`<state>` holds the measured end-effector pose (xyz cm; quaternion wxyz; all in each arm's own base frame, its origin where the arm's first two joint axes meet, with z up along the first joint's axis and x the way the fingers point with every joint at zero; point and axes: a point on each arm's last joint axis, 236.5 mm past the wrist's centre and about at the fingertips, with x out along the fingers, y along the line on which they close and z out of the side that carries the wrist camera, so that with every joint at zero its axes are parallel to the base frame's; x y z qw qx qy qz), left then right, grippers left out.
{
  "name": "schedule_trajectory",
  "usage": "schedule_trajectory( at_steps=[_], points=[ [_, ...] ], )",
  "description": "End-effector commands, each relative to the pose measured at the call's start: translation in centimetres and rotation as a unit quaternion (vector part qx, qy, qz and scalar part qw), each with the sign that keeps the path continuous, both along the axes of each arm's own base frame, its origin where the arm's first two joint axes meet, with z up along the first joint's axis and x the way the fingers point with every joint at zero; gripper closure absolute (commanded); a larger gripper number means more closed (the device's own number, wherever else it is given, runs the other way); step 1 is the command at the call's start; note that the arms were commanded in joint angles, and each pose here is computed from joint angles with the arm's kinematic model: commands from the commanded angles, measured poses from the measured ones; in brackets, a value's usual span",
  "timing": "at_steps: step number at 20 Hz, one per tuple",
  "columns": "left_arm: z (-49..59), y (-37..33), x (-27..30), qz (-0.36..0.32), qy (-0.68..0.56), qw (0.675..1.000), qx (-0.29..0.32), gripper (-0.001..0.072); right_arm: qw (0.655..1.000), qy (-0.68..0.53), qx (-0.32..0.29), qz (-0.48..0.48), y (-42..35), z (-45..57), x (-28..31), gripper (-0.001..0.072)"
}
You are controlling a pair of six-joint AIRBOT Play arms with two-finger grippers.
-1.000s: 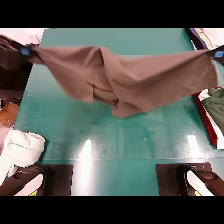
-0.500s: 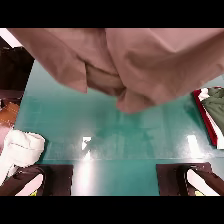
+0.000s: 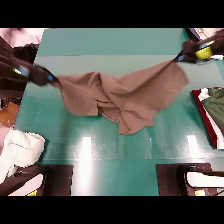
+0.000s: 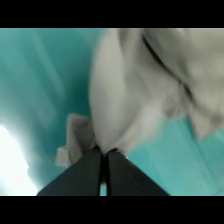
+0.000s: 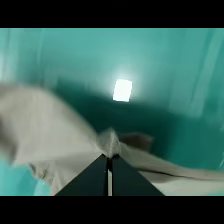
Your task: Fold the shirts.
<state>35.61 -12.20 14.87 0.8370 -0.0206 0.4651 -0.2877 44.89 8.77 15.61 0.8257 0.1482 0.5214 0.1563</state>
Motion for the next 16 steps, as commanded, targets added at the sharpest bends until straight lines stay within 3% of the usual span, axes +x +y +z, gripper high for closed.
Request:
schedule_trajectory(
  at_steps=[1,3,4,5,6,7,9,16],
  points=[
    [-9.8,0.6,-1.2,0.014,0.103,0.995,0.010,0.0677,0.999,0.030,0.009,-0.006,1.8,-6.8,3.9,0.0698],
    [-10.7,1.1,-0.7,0.014,0.101,0.994,0.025,0.0677,1.000,0.011,0.009,-0.009,1.8,-6.0,5.3,0.0668],
    [-10.6,1.2,-0.2,0.019,0.092,0.995,0.025,0.0677,1.000,0.003,0.008,-0.008,1.5,-5.1,5.6,0.0422],
    [-10.3,1.3,0.1,0.021,0.086,0.996,0.025,0.0677,1.000,-0.005,0.007,-0.009,1.0,-4.2,5.7,0.0096],
    [-10.2,1.3,0.4,0.024,0.079,0.996,0.025,0.0677,1.000,-0.001,0.004,-0.007,0.3,-3.5,5.3,0.0036],
    [-10.2,1.3,0.4,0.025,0.078,0.996,0.025,0.0676,1.000,0.016,0.001,-0.003,-0.5,-3.0,4.4,0.0042],
    [-10.2,1.3,0.4,0.025,0.078,0.996,0.024,0.0677,0.997,0.078,-0.007,0.019,-1.6,-3.6,0.9,0.0179],
    [-10.2,1.3,0.4,0.025,0.079,0.996,0.024,0.0677,0.982,0.182,-0.001,0.044,3.2,-11.8,-11.8,0.0191]
  ],
)
